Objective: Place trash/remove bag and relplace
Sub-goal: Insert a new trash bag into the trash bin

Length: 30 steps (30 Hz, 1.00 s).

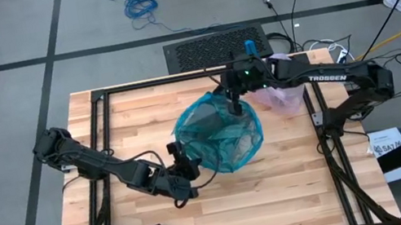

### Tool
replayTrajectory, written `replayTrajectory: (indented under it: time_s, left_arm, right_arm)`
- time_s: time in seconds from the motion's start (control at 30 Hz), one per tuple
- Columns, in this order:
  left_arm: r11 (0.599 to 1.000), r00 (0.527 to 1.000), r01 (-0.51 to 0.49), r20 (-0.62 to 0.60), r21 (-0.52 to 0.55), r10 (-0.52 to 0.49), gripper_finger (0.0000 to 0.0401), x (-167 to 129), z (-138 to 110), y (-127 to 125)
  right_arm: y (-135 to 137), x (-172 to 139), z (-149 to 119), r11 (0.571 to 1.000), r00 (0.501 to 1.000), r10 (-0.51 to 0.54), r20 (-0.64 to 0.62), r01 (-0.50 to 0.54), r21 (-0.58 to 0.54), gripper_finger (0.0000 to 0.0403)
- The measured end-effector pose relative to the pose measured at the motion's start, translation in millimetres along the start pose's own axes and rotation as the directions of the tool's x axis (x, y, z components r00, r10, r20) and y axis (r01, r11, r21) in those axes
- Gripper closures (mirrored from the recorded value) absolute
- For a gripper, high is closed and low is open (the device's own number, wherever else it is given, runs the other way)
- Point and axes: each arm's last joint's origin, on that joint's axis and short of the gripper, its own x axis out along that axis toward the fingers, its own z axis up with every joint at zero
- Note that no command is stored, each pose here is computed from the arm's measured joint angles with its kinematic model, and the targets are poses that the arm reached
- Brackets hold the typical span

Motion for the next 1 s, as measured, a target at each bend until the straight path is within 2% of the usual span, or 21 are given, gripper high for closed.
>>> replayTrajectory:
  time_s: [0.07, 0.23, 0.5, 0.83, 0.93, 1.0]
  left_arm:
    - [1.000, 1.000, 0.004, 0.002, 0.004, -0.004, 0.0401, -1.1, -0.1, -1.4]
    - [1.000, 1.000, 0.005, 0.001, 0.007, -0.005, 0.0401, -1.8, -0.4, -2.2]
    - [1.000, 1.000, -0.014, -0.023, 0.011, 0.014, 0.0401, -7.5, -3.7, 0.9]
    - [1.000, 0.998, -0.028, -0.049, 0.013, 0.029, 0.0401, -23.2, -10.2, 0.0]
    - [0.999, 0.998, -0.029, -0.059, 0.022, 0.031, 0.0401, -30.3, -12.9, 0.5]
    - [0.999, 0.998, -0.033, -0.060, 0.020, 0.034, 0.0401, -33.1, -13.6, 1.1]
  right_arm:
    - [-1.2, 4.8, -1.5, 0.999, 1.000, 0.024, -0.010, -0.023, 0.022, 0.0403]
    - [5.7, 25.4, -19.7, 0.992, 0.983, 0.112, -0.144, -0.104, 0.065, 0.0402]
    - [15.1, 25.1, -21.5, 0.980, 0.970, 0.163, -0.181, -0.139, 0.141, 0.0402]
    - [58.8, 16.6, -20.0, 0.956, 0.935, 0.264, -0.237, -0.221, 0.196, 0.0403]
    - [71.7, 12.5, -18.7, 0.955, 0.936, 0.254, -0.242, -0.205, 0.213, 0.0403]
    - [77.7, 7.9, -18.1, 0.964, 0.945, 0.210, -0.250, -0.157, 0.214, 0.0403]
